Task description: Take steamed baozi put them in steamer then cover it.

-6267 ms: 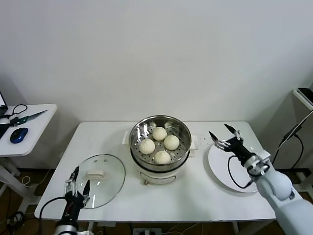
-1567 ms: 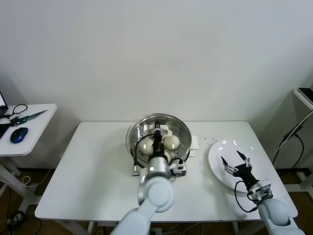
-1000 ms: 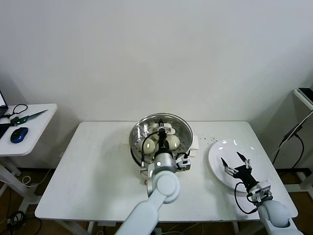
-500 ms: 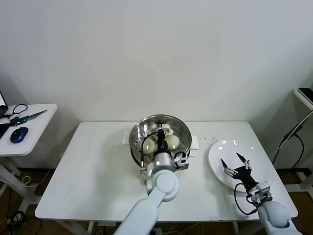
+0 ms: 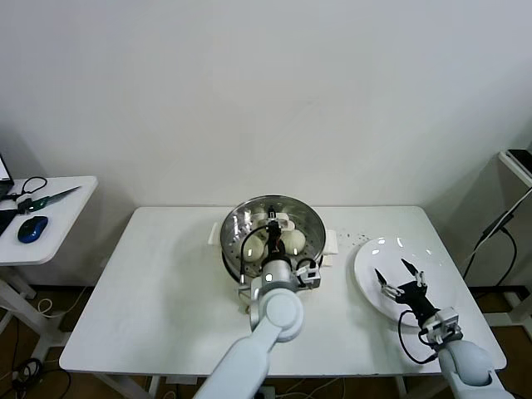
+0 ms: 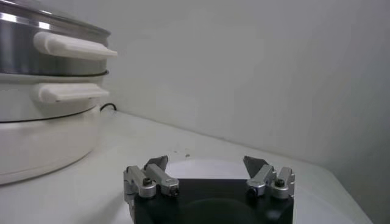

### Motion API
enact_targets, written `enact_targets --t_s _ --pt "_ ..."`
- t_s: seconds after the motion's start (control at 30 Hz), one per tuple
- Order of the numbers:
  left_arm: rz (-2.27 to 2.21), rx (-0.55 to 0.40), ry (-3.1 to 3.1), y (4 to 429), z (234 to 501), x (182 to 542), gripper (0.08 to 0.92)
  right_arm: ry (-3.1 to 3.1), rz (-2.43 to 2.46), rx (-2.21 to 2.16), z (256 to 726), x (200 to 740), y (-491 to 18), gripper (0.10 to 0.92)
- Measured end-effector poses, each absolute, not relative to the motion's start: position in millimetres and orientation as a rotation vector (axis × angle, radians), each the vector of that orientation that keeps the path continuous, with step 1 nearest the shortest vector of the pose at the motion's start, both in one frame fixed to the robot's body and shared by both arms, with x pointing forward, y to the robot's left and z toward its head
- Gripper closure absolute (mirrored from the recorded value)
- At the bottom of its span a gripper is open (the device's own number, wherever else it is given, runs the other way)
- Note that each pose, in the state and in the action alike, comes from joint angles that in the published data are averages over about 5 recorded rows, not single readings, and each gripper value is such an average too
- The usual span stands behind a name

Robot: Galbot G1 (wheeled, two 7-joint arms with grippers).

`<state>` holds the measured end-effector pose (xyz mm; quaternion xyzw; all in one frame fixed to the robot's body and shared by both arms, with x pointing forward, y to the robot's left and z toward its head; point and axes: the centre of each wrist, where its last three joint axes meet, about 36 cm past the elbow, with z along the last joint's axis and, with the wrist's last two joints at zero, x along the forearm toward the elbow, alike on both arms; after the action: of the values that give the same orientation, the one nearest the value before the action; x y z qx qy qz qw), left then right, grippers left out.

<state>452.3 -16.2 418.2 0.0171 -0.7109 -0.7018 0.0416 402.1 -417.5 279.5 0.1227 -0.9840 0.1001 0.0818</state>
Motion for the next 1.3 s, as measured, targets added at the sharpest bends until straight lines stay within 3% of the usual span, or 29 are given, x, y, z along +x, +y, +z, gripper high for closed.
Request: enact_targets --t_s 0.33,0.43,1.1,1.3 --pt "-2.154 0.051 -2.172 -16 415 450 0.852 -2.937 0.306 0.375 279 402 -415 0.2" --pt "-2.152 0.052 -2.178 -15 417 449 0.814 -2.936 0.307 0.374 279 402 -416 0.2" --pt "-2.143 -0.003 -2.263 16 436 412 0.242 -2.905 0.333 0.344 297 407 -420 0.2" --pt "-2.107 -0.013 -2.314 39 444 388 0.178 -2.905 0.306 0.321 303 408 -418 0.2"
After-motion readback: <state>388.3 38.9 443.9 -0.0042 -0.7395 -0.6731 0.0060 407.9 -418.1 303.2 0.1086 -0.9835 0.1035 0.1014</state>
